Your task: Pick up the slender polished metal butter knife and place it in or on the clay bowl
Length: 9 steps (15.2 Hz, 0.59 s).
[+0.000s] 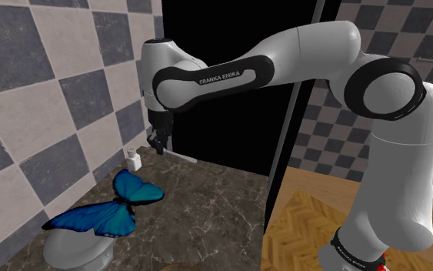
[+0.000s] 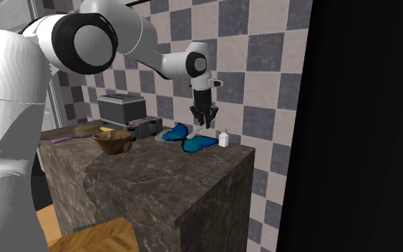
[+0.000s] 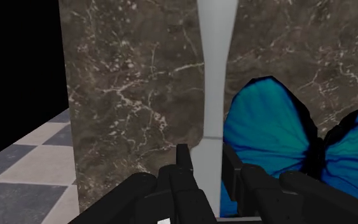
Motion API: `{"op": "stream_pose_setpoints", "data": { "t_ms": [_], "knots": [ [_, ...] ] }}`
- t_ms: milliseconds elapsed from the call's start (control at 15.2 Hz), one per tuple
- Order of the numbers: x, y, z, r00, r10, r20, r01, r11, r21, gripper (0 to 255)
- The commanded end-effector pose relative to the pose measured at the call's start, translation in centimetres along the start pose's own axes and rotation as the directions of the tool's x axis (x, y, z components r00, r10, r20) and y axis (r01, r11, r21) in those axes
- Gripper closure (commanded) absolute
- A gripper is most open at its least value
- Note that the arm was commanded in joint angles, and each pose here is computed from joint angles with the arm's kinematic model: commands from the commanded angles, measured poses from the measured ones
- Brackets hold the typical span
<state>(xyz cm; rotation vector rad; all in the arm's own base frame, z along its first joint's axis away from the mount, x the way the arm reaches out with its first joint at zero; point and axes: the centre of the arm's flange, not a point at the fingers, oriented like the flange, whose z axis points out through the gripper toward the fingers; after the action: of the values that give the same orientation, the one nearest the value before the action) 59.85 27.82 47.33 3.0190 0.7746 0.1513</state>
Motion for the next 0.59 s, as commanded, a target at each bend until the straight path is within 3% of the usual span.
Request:
{"op": "stream_pose_setpoints", "data": {
  "t_ms": [0, 264, 528],
  "knots": [
    [0.1, 0.1, -1.0, 1.000, 0.000, 0.000, 0.000, 1.000, 0.000, 255],
    [0.3, 0.2, -3.0, 1.000, 0.000, 0.000, 0.000, 1.000, 0.000, 255],
    [-2.3, -4.3, -3.5, 1.000, 0.000, 0.000, 0.000, 1.000, 0.000, 255]
  ]
}}
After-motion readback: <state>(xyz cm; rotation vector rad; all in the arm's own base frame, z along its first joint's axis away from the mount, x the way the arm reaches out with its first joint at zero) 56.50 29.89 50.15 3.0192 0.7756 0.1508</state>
